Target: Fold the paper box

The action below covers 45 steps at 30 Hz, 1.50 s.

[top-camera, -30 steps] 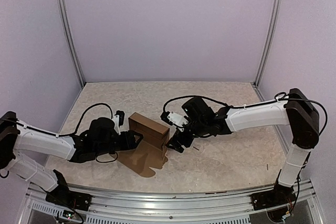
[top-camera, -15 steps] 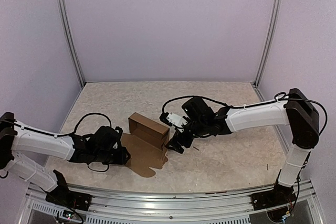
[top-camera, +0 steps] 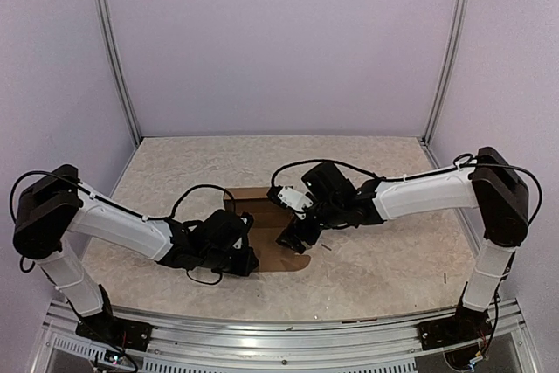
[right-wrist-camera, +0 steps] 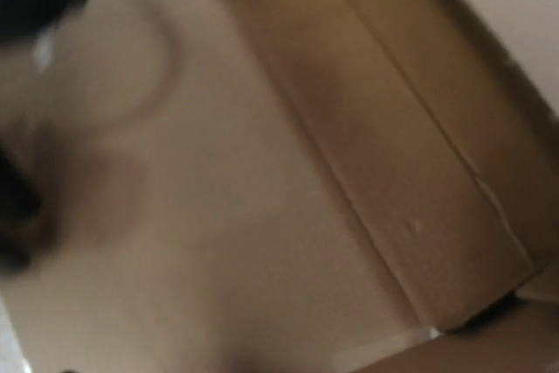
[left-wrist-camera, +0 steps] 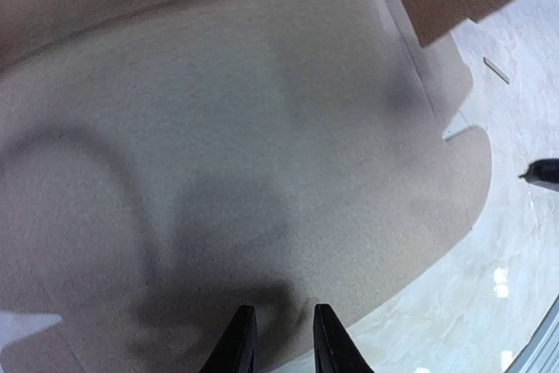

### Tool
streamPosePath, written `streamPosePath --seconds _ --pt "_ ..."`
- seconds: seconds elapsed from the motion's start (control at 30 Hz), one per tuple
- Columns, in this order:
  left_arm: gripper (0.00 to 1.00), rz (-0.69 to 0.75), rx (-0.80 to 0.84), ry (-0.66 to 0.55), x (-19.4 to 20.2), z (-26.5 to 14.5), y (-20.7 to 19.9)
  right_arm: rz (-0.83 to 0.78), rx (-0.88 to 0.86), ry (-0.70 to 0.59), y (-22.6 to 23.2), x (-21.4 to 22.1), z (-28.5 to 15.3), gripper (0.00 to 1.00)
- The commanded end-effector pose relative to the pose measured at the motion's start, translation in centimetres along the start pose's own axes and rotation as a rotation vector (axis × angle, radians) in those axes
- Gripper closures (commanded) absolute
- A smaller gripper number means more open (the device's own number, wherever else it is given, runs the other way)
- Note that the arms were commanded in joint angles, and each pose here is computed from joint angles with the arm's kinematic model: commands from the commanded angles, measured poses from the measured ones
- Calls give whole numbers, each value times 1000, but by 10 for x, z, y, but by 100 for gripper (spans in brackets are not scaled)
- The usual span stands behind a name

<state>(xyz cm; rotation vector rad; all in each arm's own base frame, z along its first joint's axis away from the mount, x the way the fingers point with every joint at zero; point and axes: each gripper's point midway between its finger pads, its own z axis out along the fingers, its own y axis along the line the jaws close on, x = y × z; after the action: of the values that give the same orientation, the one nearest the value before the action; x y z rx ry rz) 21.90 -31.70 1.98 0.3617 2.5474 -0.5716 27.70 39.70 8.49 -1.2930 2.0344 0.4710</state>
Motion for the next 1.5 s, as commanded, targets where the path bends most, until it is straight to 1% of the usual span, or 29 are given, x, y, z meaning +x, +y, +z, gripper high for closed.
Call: streamPosePath --seconds 0.0,0.07,0.13,0.2,0.33,0.43,0.5,0.53,0.6,0.63,0.73,0.8,0.87,0.93,1.0,1.13,1.23,1.47 --pt "77 29 -14 198 54 14 1 17 58 -15 -21 3 -3 2" --pt "78 27 0 197 53 16 -5 17 25 -31 -25 4 -7 2" --pt "78 27 17 185 47 15 -13 6 9 -15 -30 10 -10 2" --pt "78 56 52 163 41 9 -29 -6 21 2 -41 16 -16 2" --pt "75 126 118 109 20 -9 -61 15 18 -14 -71 23 -39 1" --pt "68 206 198 52 -9 -39 -87 -17 -35 -47 -76 19 -60 1" --pt "61 268 245 13 -33 -62 -100 -58 -80 -69 -72 16 -73 0" --pt "57 277 261 -15 -49 -76 -102 -83 -97 -76 -69 15 -80 0" --pt "52 287 267 -70 -80 -95 -96 -111 -98 -104 -70 10 -93 0" --pt "50 281 253 -109 -98 -103 -87 -117 -81 -140 -75 4 -102 0" --pt "43 266 187 -275 -156 -131 -53 -99 -14 -207 -104 -6 -116 1" --pt "40 292 182 -343 -182 -140 -38 -76 22 -227 -128 -8 -117 3" --pt "37 367 146 -378 -199 -139 -28 -54 45 -223 -148 -4 -108 5" --pt "35 454 103 -369 -203 -123 -20 -38 57 -189 -160 5 -92 6" --pt "34 502 100 -334 -202 -104 -12 -18 55 -150 -167 15 -75 7" --pt "33 527 170 -255 -187 -63 -10 15 12 -98 -169 31 -49 11" --pt "32 528 177 -230 -178 -42 -6 27 -27 -78 -165 38 -39 13" --pt "35 519 200 -162 -162 -16 -2 17 -145 -73 -136 39 -30 13"
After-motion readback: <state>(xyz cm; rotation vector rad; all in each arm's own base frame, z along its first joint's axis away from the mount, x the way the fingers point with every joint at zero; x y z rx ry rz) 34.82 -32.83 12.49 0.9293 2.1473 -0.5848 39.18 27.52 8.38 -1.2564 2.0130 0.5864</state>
